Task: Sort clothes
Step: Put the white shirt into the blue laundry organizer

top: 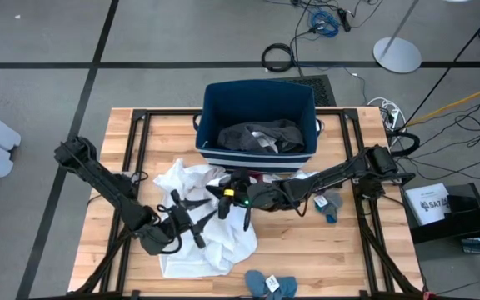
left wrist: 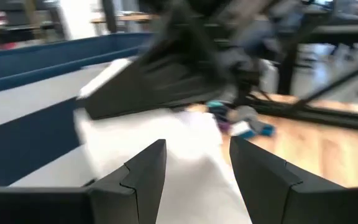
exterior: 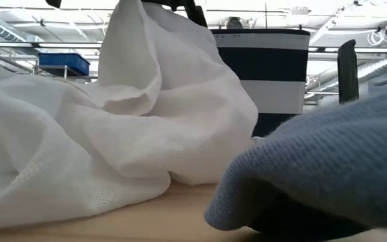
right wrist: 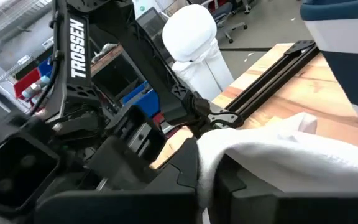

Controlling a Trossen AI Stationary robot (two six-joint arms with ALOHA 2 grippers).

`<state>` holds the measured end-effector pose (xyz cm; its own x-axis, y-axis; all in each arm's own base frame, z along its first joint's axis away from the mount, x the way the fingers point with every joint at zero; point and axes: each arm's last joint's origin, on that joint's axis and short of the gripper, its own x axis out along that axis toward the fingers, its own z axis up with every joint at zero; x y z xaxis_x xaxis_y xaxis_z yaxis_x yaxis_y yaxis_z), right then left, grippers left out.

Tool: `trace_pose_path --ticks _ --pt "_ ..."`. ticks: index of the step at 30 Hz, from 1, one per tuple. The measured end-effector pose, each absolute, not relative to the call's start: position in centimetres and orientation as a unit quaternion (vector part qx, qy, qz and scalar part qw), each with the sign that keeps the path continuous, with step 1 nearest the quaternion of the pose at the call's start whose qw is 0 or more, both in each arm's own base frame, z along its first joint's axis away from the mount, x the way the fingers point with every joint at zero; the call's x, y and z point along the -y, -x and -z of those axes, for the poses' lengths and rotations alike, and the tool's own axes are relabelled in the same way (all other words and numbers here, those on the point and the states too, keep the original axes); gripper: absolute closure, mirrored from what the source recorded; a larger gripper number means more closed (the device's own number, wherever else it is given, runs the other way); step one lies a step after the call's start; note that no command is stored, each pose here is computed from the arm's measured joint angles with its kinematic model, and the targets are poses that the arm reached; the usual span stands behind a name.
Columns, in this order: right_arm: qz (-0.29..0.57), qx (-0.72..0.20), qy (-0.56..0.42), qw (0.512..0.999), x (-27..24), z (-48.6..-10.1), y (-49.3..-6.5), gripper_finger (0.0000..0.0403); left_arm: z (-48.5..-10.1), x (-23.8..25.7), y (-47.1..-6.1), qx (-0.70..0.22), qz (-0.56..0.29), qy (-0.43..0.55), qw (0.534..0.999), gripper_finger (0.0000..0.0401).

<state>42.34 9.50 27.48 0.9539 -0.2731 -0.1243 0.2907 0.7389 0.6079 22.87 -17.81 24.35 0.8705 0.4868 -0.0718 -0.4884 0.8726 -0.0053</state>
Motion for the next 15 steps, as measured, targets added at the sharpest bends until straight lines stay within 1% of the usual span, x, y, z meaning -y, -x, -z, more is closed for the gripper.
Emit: trace_pose_path --ticks 2,5,11,15 --pt "0.150 -0.011 -0.328 0.932 -9.5 -27.5 -42.4 0.0403 -24.3 17.7 -22.8 -0.030 -0.269 0.012 0.963 0.0212" --pt "0.149 -0.009 -0.327 0.933 -9.5 -27.6 -42.4 0.0403 -24.4 17.5 -23.0 -0.029 -0.272 0.014 0.962 0.0212" --pt "0.154 -0.007 -0.327 0.932 -9.1 -27.6 -42.5 0.0403 -24.3 17.2 -23.5 -0.029 -0.250 0.051 0.966 0.0212" --pt "0.155 -0.004 -0.336 0.929 -9.0 -27.6 -42.5 0.0403 -23.7 16.6 -23.7 -0.036 -0.283 0.042 0.958 0.0212"
